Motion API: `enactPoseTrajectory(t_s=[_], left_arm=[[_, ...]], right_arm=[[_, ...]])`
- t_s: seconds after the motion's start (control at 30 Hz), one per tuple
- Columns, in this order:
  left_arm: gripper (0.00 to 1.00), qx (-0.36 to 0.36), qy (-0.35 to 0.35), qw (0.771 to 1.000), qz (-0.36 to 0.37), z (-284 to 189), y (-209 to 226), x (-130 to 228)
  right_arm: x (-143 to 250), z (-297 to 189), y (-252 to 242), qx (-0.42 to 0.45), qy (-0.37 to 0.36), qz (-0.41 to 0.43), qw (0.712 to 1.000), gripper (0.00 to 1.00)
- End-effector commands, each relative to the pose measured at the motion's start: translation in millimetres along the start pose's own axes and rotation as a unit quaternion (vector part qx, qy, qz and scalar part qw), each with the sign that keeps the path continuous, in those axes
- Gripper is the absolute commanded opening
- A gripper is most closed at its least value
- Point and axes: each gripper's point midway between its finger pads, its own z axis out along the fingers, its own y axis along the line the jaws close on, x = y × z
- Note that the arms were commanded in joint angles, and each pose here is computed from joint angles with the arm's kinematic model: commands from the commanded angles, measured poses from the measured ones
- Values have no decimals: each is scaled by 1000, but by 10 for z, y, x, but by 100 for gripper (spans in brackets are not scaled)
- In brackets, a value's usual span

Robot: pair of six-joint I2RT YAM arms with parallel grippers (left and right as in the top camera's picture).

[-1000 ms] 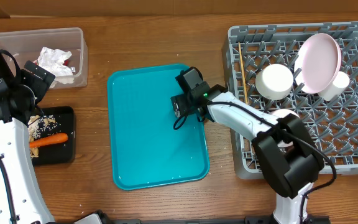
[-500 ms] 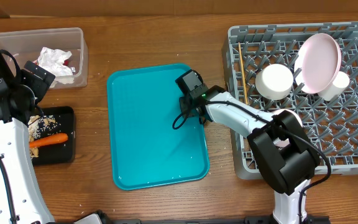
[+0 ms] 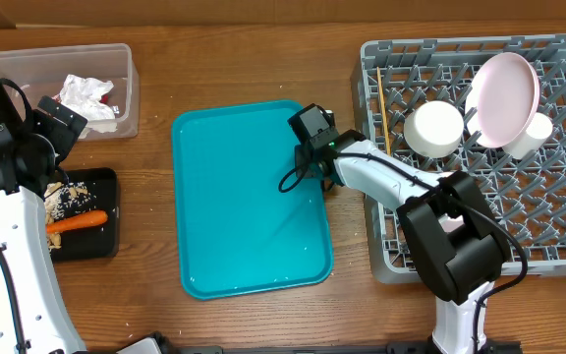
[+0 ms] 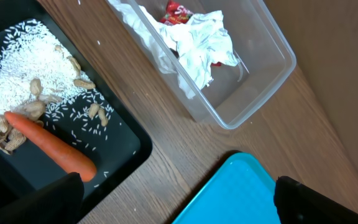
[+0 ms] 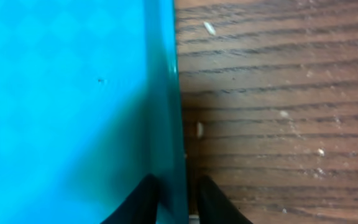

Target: Sort waste into correct bins and load items into the dishwasher rack

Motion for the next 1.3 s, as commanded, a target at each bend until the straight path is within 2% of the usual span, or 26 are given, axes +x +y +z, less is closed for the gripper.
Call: enactPoseTrajectory(t_s=[0.0,0.1,0.83,0.87,1.1,1.27], left_arm=[[100,-4,-7,1000,-6,-19,19,-35],[100,-4,-7,1000,-6,-19,19,-35],[100,-4,-8,1000,-6,-19,18,-36],[100,-4,-8,1000,-6,-19,18,-36],[100,-4,-7,1000,-6,-19,19,-35],[100,-4,-7,1000,-6,-19,19,-35]], right_arm=[[-23,60,-96,17,-1,17,1000,21],[-20,60,-96,17,0,21,1000,14],[-20,81,-299,25,16,116,993,15],[-44,84,-230,6,15,86,996,15],[-108,84,-133,-19,5,19,1000,15],[-129,84,-125,-21,1,3,1000,15]])
